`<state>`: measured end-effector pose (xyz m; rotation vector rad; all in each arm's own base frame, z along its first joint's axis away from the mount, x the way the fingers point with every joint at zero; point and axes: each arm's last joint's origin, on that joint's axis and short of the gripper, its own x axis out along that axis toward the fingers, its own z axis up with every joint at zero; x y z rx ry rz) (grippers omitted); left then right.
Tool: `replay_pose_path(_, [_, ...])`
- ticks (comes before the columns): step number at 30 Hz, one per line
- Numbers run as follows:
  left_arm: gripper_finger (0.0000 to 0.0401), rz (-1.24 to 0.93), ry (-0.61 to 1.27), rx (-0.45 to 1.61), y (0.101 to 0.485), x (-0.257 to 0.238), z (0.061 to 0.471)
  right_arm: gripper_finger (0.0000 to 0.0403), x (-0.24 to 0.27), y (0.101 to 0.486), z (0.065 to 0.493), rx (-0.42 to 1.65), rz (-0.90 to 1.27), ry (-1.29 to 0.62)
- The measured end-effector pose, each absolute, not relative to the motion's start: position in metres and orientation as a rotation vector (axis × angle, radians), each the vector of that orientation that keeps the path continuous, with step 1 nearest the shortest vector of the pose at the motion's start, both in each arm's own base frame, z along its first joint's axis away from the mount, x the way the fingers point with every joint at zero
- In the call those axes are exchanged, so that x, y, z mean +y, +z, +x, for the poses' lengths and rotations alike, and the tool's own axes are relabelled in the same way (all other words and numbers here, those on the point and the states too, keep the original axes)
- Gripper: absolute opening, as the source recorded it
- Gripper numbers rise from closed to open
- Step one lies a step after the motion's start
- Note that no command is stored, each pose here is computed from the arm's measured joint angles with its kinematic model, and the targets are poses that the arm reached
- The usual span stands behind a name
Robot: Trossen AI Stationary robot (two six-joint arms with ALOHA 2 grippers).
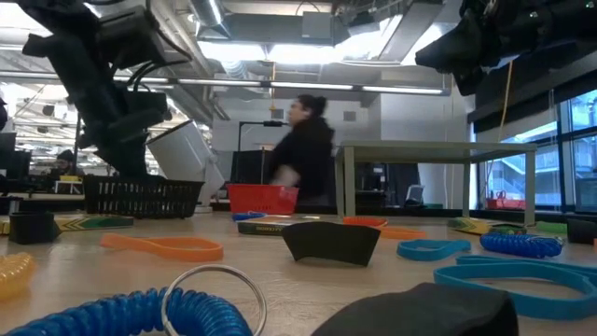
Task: Pick & Place Office Desk Supplies
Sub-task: Put the black rubber band into the black bin
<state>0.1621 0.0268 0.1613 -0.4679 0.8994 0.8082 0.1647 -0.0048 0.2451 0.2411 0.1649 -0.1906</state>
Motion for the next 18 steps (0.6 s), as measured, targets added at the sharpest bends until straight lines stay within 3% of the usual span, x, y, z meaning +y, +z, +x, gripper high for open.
replay_pose_path(10, [0.0022,-0.48,0.789,0.906,0.1594,0.0261,0.1619,0.0049,-0.0048,0.2451,0.1647,0.166,0.233,-0.19])
replay_pose_path(18, [0.0053,-0.482,0.785,0.908,0.1594,0.0259,0.1619,0.0049,-0.0048,0.245,0.1647,0.166,0.233,-0.19])
